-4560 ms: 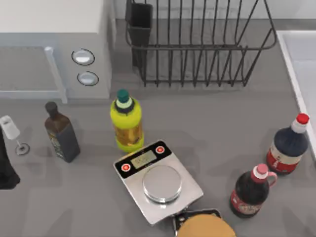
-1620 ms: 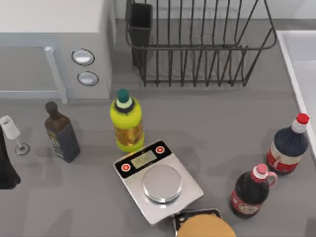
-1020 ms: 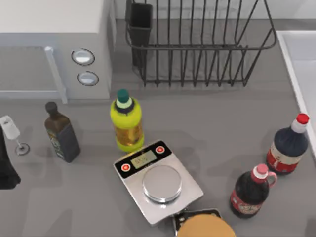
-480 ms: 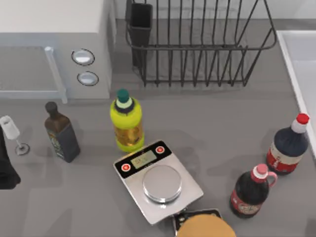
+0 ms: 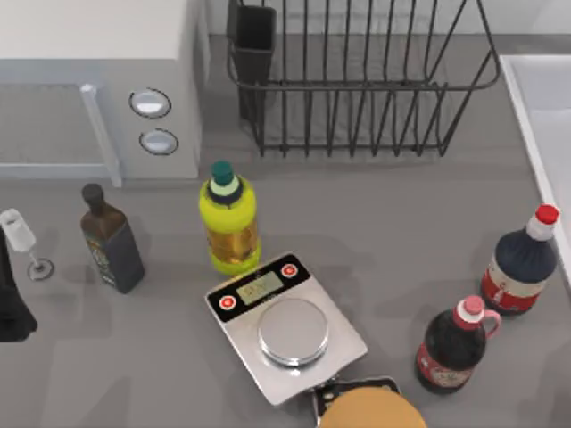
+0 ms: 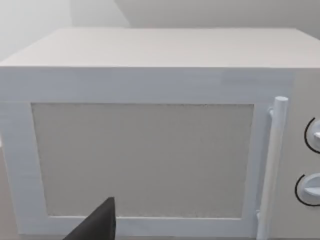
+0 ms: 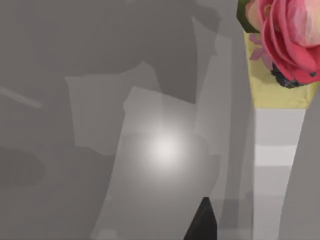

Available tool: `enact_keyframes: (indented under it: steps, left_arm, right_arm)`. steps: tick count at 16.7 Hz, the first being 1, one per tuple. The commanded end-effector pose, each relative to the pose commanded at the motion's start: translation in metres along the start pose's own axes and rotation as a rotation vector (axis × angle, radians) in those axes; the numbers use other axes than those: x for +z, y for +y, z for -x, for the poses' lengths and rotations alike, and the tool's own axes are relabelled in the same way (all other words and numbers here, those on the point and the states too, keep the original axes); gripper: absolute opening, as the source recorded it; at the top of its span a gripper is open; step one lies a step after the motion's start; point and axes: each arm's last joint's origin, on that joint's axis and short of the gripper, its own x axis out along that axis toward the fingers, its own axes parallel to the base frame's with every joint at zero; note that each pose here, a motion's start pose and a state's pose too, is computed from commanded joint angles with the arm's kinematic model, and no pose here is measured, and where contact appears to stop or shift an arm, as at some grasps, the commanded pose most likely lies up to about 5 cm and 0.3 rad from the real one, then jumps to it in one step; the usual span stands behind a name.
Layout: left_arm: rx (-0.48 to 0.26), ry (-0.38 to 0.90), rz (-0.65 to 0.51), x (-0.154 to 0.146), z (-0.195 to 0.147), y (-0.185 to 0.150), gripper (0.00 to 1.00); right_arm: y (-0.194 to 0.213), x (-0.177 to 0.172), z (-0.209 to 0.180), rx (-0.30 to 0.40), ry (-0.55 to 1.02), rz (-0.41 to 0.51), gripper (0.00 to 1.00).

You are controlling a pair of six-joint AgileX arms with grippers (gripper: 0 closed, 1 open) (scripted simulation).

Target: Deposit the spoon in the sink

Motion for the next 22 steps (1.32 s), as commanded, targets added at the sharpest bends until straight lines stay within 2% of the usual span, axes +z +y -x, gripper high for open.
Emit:
enact_keyframes:
  steps: [5,13,17,22]
  left_arm:
    - [0.0,0.0,0.0,0.0,0.0,0.0,1.0]
    - [0.0,0.0,0.0,0.0,0.0,0.0,1.0]
    - [0.0,0.0,0.0,0.0,0.0,0.0,1.0]
    - [0.0,0.0,0.0,0.0,0.0,0.0,1.0]
  right_arm:
    - [0.003,-0.004,0.049,-0.004,-0.007,-0.002,0.0]
    - [0.002,0.002,0.055,-0.001,-0.001,-0.005,0.0]
    - [-0.008,0.041,0.066,0.017,0.049,-0.007,0.0]
    - [-0.02,0.132,0.082,0.024,0.088,-0.002,0.0]
